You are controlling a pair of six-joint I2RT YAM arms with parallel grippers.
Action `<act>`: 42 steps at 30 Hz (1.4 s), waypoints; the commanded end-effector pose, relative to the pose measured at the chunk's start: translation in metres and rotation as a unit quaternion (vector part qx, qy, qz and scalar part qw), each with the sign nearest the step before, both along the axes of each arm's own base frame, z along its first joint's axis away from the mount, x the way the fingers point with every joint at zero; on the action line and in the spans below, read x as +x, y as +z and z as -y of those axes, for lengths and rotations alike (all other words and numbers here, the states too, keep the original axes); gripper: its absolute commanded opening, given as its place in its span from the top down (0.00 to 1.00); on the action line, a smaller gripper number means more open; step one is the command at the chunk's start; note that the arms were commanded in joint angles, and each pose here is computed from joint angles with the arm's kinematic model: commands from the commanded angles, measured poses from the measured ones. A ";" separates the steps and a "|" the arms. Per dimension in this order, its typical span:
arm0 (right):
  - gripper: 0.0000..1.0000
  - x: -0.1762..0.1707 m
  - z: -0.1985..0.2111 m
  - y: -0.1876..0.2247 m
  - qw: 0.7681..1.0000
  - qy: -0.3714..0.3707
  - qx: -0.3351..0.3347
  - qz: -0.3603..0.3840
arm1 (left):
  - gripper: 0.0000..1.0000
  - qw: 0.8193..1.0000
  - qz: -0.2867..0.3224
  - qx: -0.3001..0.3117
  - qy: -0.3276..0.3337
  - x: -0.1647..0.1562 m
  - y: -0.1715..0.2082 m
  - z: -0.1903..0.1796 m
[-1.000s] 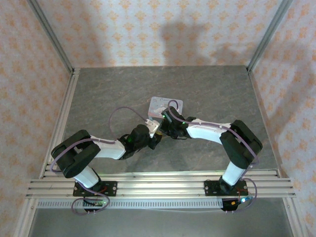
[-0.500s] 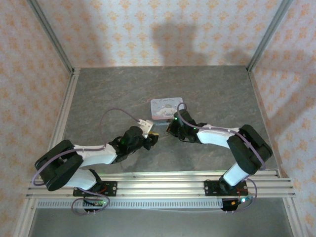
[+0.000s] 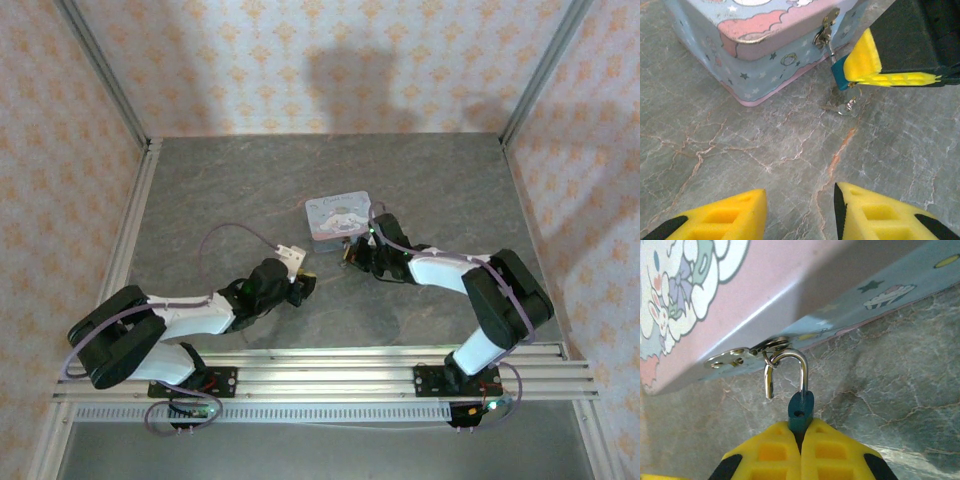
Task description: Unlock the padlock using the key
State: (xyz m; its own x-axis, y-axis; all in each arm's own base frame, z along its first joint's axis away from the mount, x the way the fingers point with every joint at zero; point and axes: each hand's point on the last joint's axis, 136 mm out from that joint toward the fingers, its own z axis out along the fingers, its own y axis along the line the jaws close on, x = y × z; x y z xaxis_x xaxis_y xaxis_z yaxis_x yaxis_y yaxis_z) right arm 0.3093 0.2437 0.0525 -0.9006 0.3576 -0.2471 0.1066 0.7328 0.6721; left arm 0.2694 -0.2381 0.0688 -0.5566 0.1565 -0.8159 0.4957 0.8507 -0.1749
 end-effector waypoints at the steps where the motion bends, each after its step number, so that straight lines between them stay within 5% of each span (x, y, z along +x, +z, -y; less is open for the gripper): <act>1: 1.00 0.006 -0.005 0.016 0.998 -0.027 0.053 0.013 | 0.60 1.000 -0.005 -0.001 0.017 0.008 0.000 -0.002; 10: 1.00 0.021 0.005 0.029 0.987 -0.136 0.091 -0.012 | 0.61 1.000 -0.005 -0.008 0.017 0.009 -0.003 0.001; 21: 1.00 0.032 0.014 0.071 0.984 -0.174 0.038 0.015 | 0.61 1.000 -0.007 -0.012 0.013 0.007 -0.007 0.002; 42: 1.00 0.038 0.013 0.026 0.983 -0.186 0.009 -0.009 | 0.62 1.000 0.003 -0.012 0.015 0.001 -0.001 -0.007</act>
